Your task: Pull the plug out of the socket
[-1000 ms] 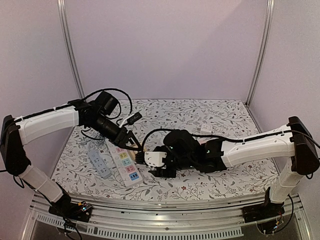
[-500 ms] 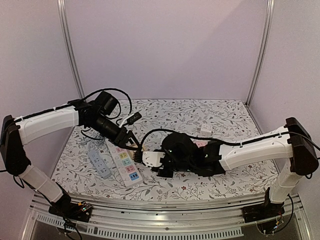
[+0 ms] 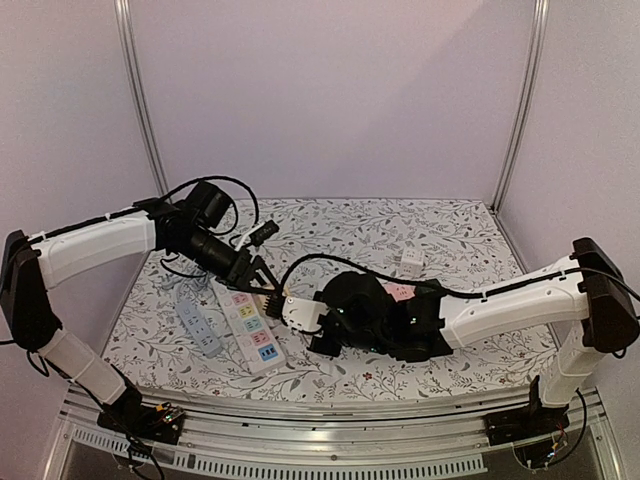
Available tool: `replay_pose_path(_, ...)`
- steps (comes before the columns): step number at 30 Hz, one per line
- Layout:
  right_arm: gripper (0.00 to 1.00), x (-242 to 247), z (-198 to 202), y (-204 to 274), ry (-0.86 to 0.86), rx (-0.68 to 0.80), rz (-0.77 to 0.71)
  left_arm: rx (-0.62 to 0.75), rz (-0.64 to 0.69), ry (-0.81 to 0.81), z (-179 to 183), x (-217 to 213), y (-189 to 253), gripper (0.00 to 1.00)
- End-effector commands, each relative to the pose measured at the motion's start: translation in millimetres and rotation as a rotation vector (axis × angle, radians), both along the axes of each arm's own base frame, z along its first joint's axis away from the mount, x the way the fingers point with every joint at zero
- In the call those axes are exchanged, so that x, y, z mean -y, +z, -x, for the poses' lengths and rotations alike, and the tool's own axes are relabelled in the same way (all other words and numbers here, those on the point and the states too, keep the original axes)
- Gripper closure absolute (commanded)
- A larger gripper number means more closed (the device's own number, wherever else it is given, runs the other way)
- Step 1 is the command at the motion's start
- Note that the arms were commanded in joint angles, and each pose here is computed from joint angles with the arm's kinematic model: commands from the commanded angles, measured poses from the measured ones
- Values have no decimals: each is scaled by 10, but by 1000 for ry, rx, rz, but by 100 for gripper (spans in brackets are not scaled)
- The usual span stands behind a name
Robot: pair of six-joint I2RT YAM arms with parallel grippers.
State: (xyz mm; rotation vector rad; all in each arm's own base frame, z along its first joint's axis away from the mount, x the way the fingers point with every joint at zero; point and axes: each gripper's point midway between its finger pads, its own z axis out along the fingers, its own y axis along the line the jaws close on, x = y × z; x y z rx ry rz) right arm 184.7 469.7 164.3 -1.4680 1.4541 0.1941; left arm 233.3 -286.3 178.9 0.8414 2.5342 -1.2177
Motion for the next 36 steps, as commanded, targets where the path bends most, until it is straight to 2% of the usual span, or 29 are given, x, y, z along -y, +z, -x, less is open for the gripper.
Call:
replay_pose_path(1,100,43,181,-60,-3,-74,-9,83,114,28,-182,40,303,78)
replay_pose_path(6,100,46,238,2,-10,-96,-38,76,110,31,-188,39,278,79)
replay_pose_path(12,100,210,98,99,-84,-81,-69,76,97,40,-208,26,250,80)
replay_pose_path(20,100,217,284,310,-22,-178,-138,80,61,102,-323,-53,193,80)
replay_pose_path(36,100,53,693,404,104,-305,-138,93,23,247,-591,-272,115,82)
